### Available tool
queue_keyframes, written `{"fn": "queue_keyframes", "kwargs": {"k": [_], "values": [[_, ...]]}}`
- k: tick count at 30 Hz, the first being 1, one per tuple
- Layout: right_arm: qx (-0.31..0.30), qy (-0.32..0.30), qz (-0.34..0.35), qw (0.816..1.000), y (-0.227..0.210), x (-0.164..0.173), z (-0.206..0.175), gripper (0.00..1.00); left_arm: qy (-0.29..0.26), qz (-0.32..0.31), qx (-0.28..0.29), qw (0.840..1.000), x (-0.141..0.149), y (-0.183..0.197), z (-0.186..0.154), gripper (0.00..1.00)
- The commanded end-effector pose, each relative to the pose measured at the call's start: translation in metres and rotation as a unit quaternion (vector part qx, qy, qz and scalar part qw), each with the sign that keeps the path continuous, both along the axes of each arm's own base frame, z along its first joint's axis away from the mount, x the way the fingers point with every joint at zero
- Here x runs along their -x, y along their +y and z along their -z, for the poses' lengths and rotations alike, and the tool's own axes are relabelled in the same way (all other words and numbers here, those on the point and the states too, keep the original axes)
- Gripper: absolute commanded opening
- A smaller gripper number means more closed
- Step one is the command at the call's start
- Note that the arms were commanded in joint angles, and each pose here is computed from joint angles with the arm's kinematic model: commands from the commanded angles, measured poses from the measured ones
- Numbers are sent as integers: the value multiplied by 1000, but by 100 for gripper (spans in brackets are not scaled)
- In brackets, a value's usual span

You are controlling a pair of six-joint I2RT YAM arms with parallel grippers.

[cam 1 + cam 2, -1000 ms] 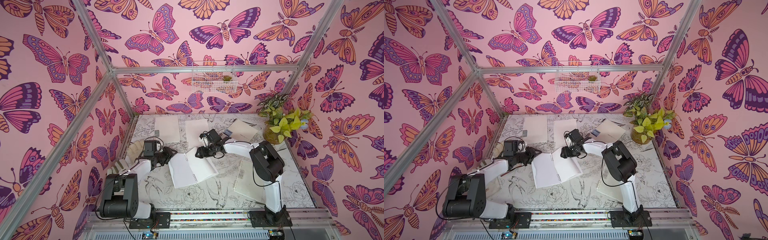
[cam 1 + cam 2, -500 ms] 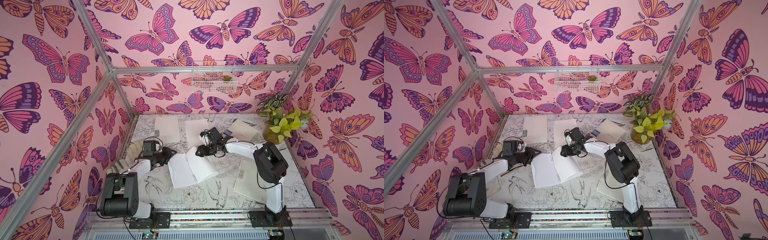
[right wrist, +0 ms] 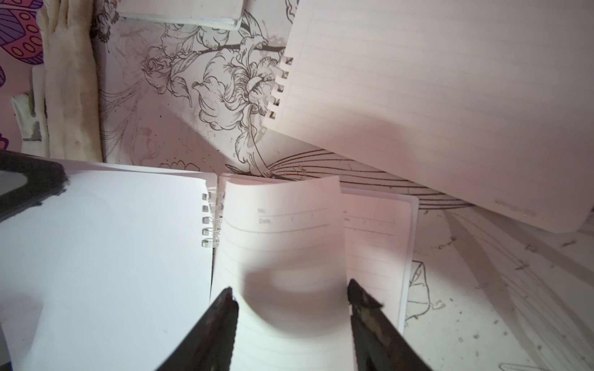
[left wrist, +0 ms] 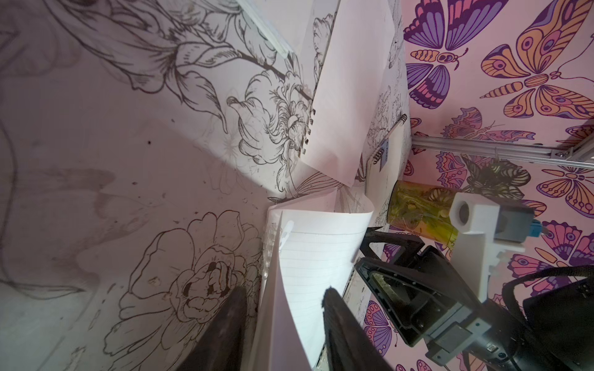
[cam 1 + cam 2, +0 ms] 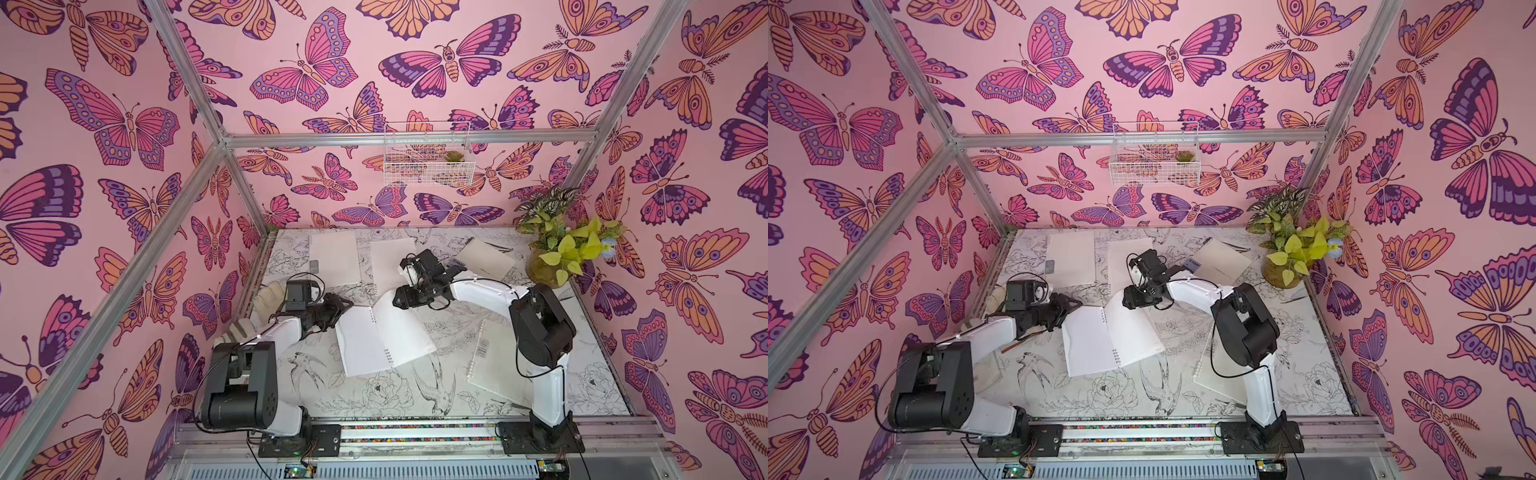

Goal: Tear off pages from different notebooks
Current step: Tear off the paper from the notebook.

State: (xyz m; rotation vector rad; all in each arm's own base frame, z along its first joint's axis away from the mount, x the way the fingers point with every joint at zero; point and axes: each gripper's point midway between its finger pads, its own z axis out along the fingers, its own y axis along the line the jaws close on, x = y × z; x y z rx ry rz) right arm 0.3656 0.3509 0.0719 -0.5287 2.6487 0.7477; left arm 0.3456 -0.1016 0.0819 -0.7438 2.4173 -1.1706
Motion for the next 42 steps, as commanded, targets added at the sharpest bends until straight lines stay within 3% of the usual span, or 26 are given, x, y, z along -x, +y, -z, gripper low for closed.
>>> {"fn": "queue_keyframes", "kwargs": {"k": [1, 5, 12, 16, 27, 34, 42], "values": [[3, 12, -14, 1000, 6, 4, 7, 60, -9, 9, 3, 1000, -4, 0, -3, 42], [-22, 28, -21, 999, 13, 7, 10, 60, -9, 9, 4, 1000, -4, 1, -3, 42], [-173, 80, -65, 980, 53, 23, -16, 63, -11, 7, 8, 1000, -5, 4, -5, 40], [-219, 88, -64, 970, 58, 26, -31, 65, -14, 6, 11, 1000, -5, 5, -8, 40], [-219, 90, -59, 970, 50, 34, -32, 72, -28, 4, 26, 999, -4, 2, -25, 47], [-211, 85, -58, 972, 45, 38, -33, 75, -32, 3, 40, 999, -4, 0, -33, 44], [-172, 68, -58, 981, 40, 43, -34, 69, -41, 2, 52, 998, -5, -2, -45, 38]]}}
